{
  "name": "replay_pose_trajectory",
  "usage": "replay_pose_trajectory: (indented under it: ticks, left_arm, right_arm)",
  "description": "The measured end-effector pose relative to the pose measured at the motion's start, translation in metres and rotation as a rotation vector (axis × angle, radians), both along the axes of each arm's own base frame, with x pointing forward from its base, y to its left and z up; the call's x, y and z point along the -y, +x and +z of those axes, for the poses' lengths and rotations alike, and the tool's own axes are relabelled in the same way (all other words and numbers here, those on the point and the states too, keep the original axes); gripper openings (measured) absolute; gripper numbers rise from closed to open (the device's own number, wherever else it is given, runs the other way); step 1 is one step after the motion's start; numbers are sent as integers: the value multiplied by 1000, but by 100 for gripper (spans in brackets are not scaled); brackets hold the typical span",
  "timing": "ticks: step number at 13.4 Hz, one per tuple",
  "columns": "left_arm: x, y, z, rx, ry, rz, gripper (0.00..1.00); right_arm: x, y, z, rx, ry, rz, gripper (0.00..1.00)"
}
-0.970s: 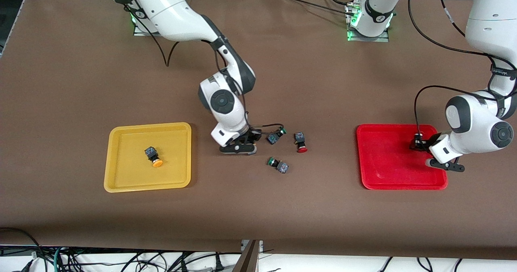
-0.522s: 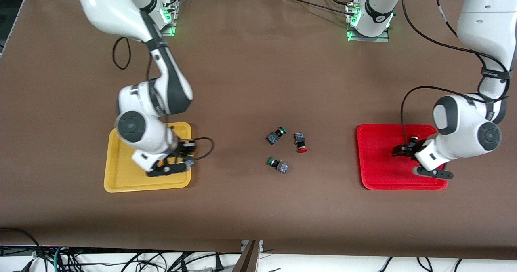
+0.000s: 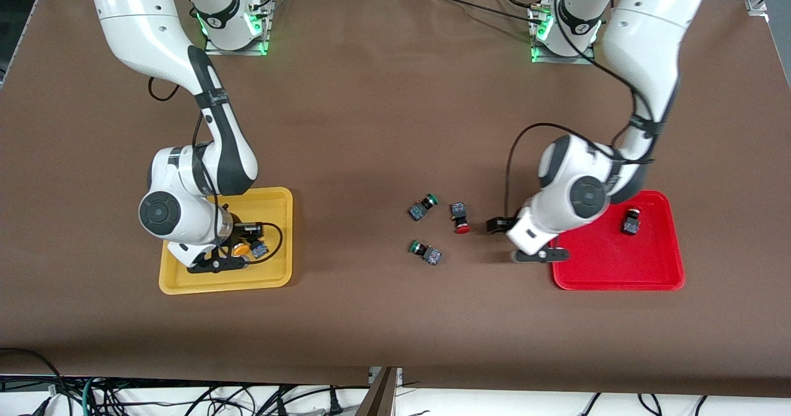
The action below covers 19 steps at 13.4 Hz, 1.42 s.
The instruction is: Place red and yellow buttons in trays
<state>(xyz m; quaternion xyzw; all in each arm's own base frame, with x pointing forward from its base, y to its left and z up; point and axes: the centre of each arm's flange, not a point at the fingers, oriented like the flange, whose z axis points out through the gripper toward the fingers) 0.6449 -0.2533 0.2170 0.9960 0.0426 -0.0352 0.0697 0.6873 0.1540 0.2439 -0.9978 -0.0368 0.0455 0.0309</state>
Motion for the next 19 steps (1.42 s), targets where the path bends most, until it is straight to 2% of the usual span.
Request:
replay_pose_trajectory:
  ticks: [3, 5, 7, 8, 10, 12, 14, 17, 19]
  left_arm:
    - [40, -13, -19, -7, 1, 8, 100]
    - [53, -17, -25, 1, -1, 27, 100]
    - [66, -23, -32, 4, -1, 39, 100]
    - [71, -26, -37, 5, 1, 37, 93]
    - [75, -29, -41, 6, 13, 42, 71]
    - [73, -28, -41, 6, 17, 65, 47]
    - [66, -22, -35, 4, 25, 75, 33]
    - [24, 2, 0, 8, 64, 30, 33]
    - [-44, 24, 30, -4, 75, -47, 33]
  right_arm:
    - [-29, 1, 40, 46, 39, -47, 98]
    - [-59, -10, 84, 54, 55, -50, 100]
    - [-66, -26, 149, 44, 53, -54, 100]
    - [-57, -37, 188, 37, 38, -50, 100]
    - [-29, -69, 273, 33, 9, -42, 100]
    - [7, -104, 333, 27, 3, -57, 100]
    - [51, -129, 357, 28, 20, -59, 100]
    - [85, -153, 356, 25, 6, -45, 100]
    - [81, -151, 348, 39, -21, -22, 100]
